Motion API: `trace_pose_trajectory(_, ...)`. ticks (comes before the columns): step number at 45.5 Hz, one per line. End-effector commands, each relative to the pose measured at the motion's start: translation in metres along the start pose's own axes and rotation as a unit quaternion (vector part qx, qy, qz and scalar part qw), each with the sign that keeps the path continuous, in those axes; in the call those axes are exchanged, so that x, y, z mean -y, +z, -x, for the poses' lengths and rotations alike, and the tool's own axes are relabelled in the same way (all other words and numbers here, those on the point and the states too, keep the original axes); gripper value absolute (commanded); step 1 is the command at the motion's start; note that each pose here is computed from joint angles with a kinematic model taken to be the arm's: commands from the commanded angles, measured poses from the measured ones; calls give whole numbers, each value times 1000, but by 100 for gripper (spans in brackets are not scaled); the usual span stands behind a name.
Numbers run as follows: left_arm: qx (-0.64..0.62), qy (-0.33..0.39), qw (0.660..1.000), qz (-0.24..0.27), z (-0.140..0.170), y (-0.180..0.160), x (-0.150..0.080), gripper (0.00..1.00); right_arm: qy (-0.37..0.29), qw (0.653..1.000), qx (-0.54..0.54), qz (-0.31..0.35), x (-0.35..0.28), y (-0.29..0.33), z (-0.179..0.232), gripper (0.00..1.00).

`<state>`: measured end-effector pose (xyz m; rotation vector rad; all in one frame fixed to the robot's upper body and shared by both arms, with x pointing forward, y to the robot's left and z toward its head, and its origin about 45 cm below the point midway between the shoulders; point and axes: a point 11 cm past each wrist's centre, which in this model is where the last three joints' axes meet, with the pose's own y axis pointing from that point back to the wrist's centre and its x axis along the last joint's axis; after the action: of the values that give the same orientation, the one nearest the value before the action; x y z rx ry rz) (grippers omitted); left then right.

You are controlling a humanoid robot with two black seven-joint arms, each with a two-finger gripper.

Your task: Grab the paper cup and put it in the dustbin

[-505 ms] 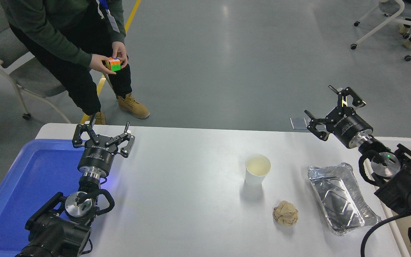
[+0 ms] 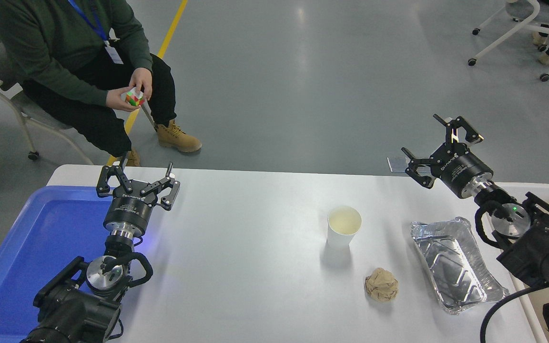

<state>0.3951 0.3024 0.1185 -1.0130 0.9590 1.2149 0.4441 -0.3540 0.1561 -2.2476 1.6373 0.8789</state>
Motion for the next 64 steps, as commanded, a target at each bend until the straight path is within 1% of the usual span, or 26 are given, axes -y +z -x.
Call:
trace_pose_trajectory(1, 0, 0, 1000, 0, 0, 0, 0, 99, -10, 999, -40, 7, 7, -22, 8, 100)
trace_pose_trajectory(7, 1, 0, 1000, -1, 0, 0, 0, 99, -21, 993, -111, 28, 6, -50, 13, 100)
trace_pose_trajectory(15, 0, 0, 1000, 0, 0, 0, 0, 99, -28, 975, -215, 55, -2, -99, 20, 100)
trace_pose_trajectory(23, 0, 0, 1000, 0, 0, 0, 0, 99, -50, 940, -319, 108, -21, -138, 42, 100)
trace_pose_trajectory(28, 0, 0, 1000, 0, 0, 0, 0, 99, -47, 907, -392, 147, -27, -160, 61, 100)
trace_pose_trajectory(36, 1, 0, 1000, -1, 0, 0, 0, 99, -44, 839, -497, 217, -41, -190, 93, 100)
trace_pose_trajectory(42, 1, 0, 1000, -1, 0, 0, 0, 99, -45, 793, -554, 250, -48, -202, 123, 100)
trace_pose_trajectory(48, 1, 0, 1000, -1, 0, 0, 0, 99, -77, 748, -597, 280, -54, -200, 167, 100)
trace_pose_trajectory(50, 1, 0, 1000, -1, 0, 0, 0, 99, -87, 728, -615, 291, -56, -197, 179, 100)
trace_pose_trajectory(54, 1, 0, 1000, -1, 0, 0, 0, 99, -106, 677, -654, 320, -58, -188, 199, 100)
trace_pose_trajectory(60, 1, 0, 1000, -1, 0, 0, 0, 99, -139, 603, -693, 371, -65, -161, 220, 100)
trace_pose_trajectory(64, 1, 0, 1000, -1, 0, 0, 0, 99, -161, 555, -714, 396, -66, -141, 242, 100)
